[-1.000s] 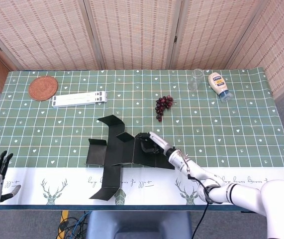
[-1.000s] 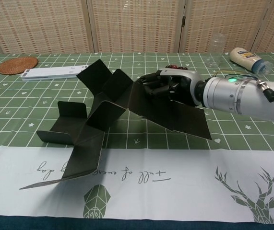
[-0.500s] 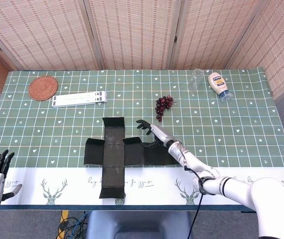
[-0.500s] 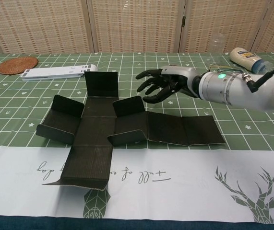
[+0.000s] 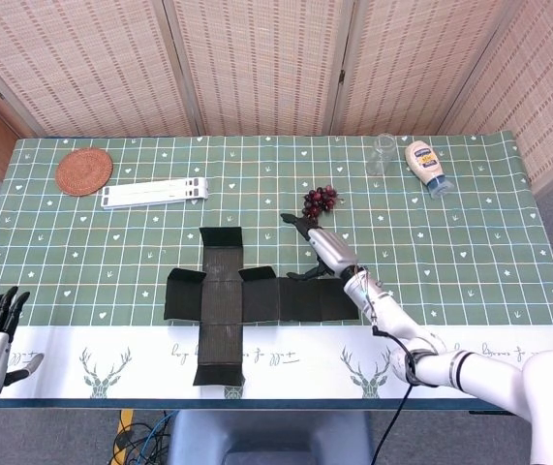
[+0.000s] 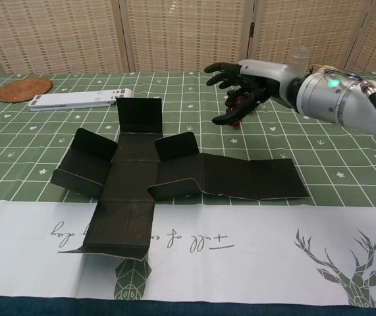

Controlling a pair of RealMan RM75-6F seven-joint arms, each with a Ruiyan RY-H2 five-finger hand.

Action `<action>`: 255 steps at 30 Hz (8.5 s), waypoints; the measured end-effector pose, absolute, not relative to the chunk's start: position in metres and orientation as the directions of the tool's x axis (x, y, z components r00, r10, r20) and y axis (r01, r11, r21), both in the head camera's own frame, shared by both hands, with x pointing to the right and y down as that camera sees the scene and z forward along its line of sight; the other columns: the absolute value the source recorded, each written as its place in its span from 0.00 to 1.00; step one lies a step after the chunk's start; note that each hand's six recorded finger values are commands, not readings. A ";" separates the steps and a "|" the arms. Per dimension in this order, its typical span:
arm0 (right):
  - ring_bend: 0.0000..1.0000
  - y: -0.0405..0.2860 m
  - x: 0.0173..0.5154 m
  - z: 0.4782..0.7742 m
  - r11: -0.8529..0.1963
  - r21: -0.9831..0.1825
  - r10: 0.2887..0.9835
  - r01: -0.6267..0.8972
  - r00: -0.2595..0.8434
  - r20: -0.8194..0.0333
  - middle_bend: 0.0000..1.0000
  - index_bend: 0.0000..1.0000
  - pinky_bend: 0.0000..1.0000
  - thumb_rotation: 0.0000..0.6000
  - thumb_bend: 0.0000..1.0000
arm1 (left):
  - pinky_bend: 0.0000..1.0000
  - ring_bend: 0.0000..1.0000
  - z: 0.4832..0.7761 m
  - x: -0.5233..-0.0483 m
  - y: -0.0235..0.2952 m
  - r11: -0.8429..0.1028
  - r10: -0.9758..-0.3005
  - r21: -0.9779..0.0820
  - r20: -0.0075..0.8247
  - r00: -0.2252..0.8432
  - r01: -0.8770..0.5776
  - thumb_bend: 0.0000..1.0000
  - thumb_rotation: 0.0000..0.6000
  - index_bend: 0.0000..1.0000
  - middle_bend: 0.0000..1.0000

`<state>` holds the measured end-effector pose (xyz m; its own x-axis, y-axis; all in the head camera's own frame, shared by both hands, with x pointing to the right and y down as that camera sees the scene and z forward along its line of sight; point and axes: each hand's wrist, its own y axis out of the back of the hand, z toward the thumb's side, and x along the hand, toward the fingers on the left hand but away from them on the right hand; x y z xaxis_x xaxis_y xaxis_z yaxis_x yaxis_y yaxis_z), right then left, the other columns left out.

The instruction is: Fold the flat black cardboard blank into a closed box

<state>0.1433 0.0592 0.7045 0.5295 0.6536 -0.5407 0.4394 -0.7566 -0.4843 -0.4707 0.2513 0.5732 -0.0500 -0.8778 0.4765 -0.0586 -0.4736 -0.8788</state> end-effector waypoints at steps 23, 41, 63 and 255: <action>0.69 0.138 0.146 0.672 -0.740 -0.671 0.615 0.049 0.453 -0.645 0.06 0.00 0.98 1.00 0.00 | 0.09 0.00 0.570 -0.460 0.250 -0.457 -0.888 -0.886 0.459 -0.011 -0.076 0.18 1.00 0.00 0.00; 0.70 0.162 0.100 0.710 -0.721 -0.693 0.621 -0.006 0.440 -0.649 0.05 0.00 0.98 1.00 0.00 | 0.09 0.00 0.567 -0.468 0.258 -0.458 -0.886 -0.885 0.462 -0.033 -0.078 0.18 1.00 0.00 0.00; 0.70 0.132 0.110 0.733 -0.665 -0.745 0.680 -0.053 0.370 -0.633 0.05 0.00 0.98 1.00 0.00 | 0.09 0.00 0.569 -0.472 0.261 -0.463 -0.883 -0.883 0.467 -0.047 -0.078 0.18 1.00 0.00 0.00; 0.75 0.102 0.051 0.700 -0.479 -0.772 0.500 -0.419 0.592 -0.632 0.35 0.34 0.99 1.00 0.22 | 0.74 0.65 0.723 -0.265 0.212 -0.562 -0.737 -0.218 0.571 0.362 -0.798 0.15 1.00 0.08 0.08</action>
<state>0.0514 0.1022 0.7000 0.5921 0.5002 -0.6318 -0.4186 -0.4790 -0.7716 -0.2653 0.2124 0.7228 0.3624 -0.7369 0.5707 -0.7980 -0.5617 -0.2185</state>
